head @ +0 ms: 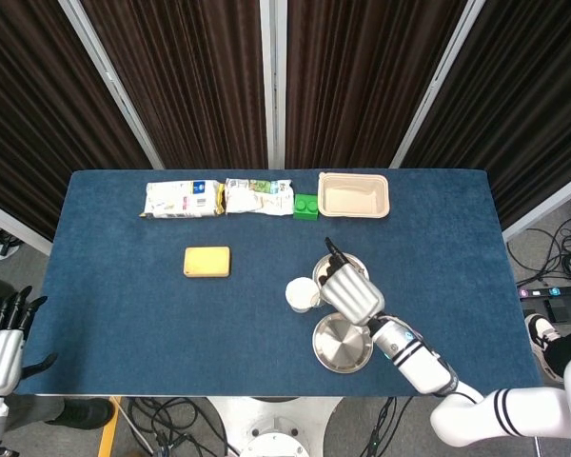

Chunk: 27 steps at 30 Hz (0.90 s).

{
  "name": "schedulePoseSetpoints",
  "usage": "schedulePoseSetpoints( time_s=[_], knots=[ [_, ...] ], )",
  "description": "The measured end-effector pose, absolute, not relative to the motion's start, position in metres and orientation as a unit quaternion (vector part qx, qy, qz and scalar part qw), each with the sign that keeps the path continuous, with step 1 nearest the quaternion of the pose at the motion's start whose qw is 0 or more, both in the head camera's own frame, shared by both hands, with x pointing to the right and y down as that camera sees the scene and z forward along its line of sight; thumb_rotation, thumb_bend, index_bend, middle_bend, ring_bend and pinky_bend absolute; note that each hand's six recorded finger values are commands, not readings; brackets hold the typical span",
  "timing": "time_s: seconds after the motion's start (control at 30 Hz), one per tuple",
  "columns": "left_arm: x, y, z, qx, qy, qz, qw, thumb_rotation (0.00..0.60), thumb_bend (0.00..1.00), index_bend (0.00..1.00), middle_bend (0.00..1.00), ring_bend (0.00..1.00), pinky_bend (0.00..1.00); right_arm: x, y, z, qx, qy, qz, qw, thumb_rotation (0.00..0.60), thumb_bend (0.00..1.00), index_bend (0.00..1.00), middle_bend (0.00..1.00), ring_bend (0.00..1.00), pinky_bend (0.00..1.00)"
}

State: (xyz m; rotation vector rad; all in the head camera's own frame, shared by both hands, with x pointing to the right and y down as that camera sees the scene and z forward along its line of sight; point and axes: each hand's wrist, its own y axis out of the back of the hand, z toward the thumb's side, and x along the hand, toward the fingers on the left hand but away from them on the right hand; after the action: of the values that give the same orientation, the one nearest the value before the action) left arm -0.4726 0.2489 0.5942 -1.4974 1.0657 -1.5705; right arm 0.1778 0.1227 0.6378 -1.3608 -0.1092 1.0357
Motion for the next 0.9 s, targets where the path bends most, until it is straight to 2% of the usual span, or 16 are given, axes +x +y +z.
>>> schedulePoseSetpoints(
  time_s=[0.27, 0.6, 0.7, 0.9],
  knots=[
    [-0.465, 0.245, 0.594, -0.589, 0.412, -0.598, 0.355, 0.6, 0.12, 0.22, 0.14, 0.07, 0.05, 0.214, 0.164, 0.648, -0.703, -0.09, 0.449, 0.545, 0.6, 0.33, 0.66, 0.6, 0.28, 0.0],
    [-0.467, 0.246, 0.594, -0.588, 0.413, -0.6, 0.352, 0.6, 0.12, 0.22, 0.14, 0.07, 0.05, 0.234, 0.205, 0.692, -0.722, -0.114, 0.451, 0.513, 0.6, 0.31, 0.63, 0.57, 0.24, 0.0],
    [-0.468, 0.246, 0.594, -0.588, 0.413, -0.599, 0.352, 0.6, 0.12, 0.22, 0.14, 0.07, 0.05, 0.232, 0.211, 0.701, -0.724, -0.119, 0.449, 0.51, 0.6, 0.31, 0.58, 0.54, 0.23, 0.0],
    [-0.47, 0.248, 0.594, -0.588, 0.414, -0.6, 0.351, 0.6, 0.12, 0.22, 0.14, 0.07, 0.05, 0.231, 0.216, 0.704, -0.724, -0.124, 0.448, 0.511, 0.6, 0.31, 0.36, 0.42, 0.17, 0.0]
  ],
)
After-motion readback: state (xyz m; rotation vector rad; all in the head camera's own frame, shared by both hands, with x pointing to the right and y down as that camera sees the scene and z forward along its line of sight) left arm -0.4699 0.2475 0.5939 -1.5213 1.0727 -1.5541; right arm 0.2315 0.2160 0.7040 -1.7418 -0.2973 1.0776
